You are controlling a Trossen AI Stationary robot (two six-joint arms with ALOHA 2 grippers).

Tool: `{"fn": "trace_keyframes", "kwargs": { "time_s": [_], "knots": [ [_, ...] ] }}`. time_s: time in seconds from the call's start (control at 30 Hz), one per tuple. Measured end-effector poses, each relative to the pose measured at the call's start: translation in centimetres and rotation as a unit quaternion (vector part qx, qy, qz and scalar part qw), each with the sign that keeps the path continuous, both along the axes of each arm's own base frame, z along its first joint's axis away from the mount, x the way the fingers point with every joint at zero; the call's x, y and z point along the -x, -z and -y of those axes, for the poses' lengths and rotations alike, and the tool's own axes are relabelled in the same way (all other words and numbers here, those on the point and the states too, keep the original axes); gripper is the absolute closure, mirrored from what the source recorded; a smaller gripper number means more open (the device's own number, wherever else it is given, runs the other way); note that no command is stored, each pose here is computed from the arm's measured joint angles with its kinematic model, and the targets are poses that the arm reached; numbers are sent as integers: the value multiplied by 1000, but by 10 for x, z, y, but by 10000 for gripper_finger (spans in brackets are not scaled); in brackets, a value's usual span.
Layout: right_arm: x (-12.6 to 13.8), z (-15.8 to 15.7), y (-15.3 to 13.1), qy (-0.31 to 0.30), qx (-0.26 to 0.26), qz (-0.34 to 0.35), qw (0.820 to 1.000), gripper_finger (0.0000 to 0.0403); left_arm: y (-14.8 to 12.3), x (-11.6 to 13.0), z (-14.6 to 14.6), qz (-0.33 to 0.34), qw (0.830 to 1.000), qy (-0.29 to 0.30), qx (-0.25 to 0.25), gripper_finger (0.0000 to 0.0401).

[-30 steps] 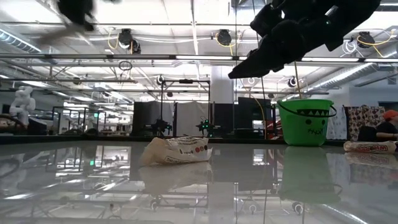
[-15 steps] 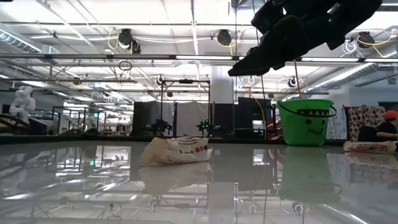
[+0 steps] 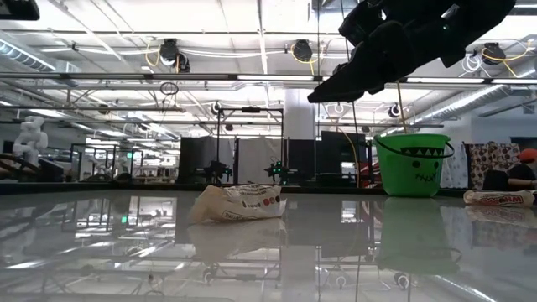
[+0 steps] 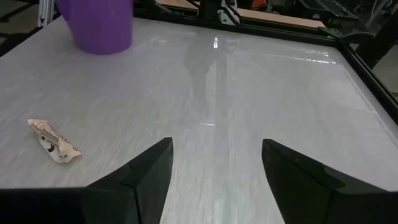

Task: Sort candy by brand, put in halloween buckets
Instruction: Put the white candy bar into the purple bucket

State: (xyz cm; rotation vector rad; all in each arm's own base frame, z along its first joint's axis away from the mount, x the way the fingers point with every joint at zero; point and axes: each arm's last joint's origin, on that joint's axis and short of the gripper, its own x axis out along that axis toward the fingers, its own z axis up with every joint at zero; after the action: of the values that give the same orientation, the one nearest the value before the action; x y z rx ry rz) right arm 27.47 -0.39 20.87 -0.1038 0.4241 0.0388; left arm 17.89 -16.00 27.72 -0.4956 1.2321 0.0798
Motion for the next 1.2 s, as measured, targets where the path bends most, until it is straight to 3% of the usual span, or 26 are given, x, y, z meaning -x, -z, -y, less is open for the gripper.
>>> {"fn": "trace_keyframes", "kwargs": {
  "time_s": [0.27,0.43,0.6,0.73,0.9,1.03,1.2],
  "knots": [
    [0,0,0,0,0,0,1000,165,0,-6,-6,12,1000,19,-16,377],
    [0,0,0,0,0,0,1000,165,-4,-18,-9,89,993,53,-59,376],
    [0,0,0,2,-4,0,1000,165,-8,-43,-8,222,954,80,-186,376],
    [0,-1,1,11,-32,-5,999,165,3,-68,-2,256,930,122,-234,376],
    [13,-12,7,-6,-77,-104,992,165,34,-97,-12,207,929,145,-270,376],
    [27,-23,-11,34,-132,-217,966,165,52,-122,-20,206,925,202,-246,376],
    [34,-42,-45,71,-147,-291,943,165,59,-153,-23,302,879,291,-225,376]
  ]
}}
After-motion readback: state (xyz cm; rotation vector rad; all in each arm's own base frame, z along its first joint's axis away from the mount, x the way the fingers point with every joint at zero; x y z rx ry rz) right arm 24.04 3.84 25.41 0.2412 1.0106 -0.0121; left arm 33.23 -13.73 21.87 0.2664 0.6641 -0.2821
